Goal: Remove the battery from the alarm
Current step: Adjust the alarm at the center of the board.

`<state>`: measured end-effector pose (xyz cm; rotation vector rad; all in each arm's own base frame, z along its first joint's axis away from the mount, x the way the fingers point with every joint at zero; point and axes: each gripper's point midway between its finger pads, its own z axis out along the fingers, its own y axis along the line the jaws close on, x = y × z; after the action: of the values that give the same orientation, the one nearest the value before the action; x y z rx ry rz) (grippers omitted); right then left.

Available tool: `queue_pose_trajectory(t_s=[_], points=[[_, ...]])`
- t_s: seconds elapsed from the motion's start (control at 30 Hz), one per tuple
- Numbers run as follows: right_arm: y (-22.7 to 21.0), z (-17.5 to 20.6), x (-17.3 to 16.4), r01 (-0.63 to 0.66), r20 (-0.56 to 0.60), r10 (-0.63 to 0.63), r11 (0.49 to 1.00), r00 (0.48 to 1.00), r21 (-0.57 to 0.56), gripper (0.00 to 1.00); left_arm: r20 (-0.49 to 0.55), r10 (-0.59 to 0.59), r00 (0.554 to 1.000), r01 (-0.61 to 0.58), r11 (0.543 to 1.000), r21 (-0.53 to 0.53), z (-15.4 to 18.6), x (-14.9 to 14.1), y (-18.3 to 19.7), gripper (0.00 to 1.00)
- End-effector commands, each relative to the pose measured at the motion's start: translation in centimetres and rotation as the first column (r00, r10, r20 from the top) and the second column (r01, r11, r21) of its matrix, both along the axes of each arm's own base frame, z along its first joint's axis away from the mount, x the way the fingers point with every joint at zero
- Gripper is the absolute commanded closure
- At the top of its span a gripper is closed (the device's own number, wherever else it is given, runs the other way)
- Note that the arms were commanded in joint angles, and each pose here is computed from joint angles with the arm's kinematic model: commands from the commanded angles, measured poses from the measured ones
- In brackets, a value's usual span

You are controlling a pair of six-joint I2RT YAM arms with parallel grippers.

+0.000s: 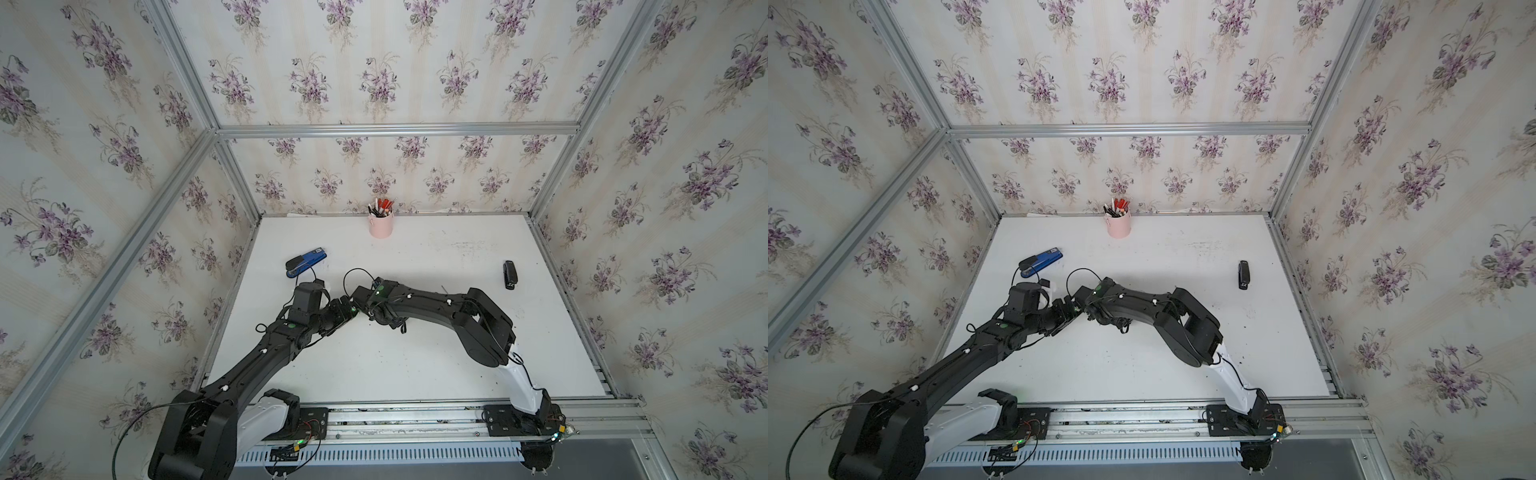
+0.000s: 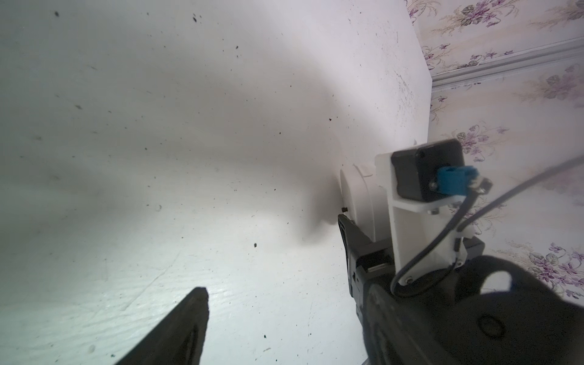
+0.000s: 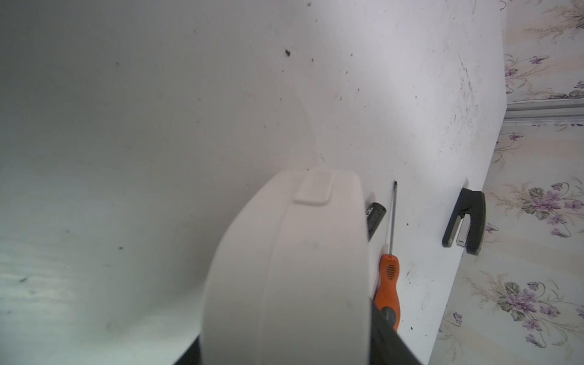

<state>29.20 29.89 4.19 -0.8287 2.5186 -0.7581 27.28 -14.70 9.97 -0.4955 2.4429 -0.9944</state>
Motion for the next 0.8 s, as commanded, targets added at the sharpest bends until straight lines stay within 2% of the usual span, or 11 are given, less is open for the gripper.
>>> queue_pose_trajectory(t_s=[0.0,0.77], points=[[1.4,-2.9,-2.7,0.065,-0.153,-0.049,0.993,0.987,0.101,0.45,0.007,-0.024,1.000,0.024,1.000,0.012,0.0,-0.4,0.1,0.19],[3.0,-4.7,-4.1,0.120,-0.192,-0.086,0.978,0.978,0.169,0.40,0.010,-0.016,1.000,0.015,0.999,0.039,1.1,-1.7,2.0,0.19]])
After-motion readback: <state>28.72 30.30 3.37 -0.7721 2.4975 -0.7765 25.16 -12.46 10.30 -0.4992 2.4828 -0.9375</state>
